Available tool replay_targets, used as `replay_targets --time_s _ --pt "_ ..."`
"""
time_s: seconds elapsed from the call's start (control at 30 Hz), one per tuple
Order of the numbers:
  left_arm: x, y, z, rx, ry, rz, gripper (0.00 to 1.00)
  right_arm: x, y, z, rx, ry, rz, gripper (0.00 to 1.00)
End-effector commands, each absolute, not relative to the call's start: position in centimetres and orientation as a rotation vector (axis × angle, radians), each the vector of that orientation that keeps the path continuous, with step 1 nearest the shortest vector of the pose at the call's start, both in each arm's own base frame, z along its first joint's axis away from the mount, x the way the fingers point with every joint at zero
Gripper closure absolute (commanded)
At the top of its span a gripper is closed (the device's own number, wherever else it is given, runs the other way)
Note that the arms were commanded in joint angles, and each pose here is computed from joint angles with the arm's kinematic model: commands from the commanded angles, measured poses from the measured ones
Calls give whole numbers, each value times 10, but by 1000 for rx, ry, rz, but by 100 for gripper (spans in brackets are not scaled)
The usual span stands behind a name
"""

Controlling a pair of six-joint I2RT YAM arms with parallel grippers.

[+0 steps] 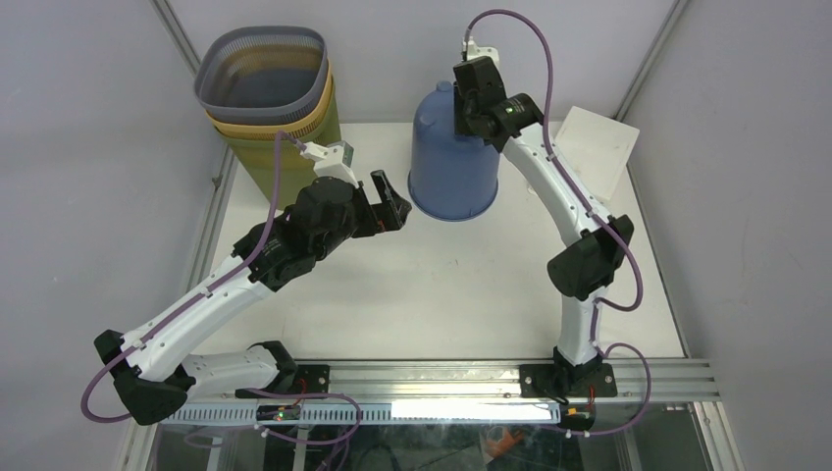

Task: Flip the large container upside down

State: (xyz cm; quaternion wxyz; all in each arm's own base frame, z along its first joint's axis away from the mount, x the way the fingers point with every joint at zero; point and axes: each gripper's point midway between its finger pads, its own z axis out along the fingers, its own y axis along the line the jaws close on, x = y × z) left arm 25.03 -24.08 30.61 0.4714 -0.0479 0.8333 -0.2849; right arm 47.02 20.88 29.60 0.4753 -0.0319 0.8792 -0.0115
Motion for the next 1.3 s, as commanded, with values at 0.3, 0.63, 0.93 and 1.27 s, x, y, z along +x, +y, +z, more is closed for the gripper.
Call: replay_targets --time_s 0.3,0.63,0.93,1.27 --pt "283 -258 321 -127 2015 -743 1 337 111 271 -120 2432 -321 58" --pt "340 -299 341 -49 1975 -934 1 310 103 289 -48 2385 -189 58" --pt "387 -302 355 -121 1908 -948 1 316 112 329 -32 2316 -105 55" --pt "461 -285 361 -202 1878 -749 1 296 98 362 13 2245 -65 37"
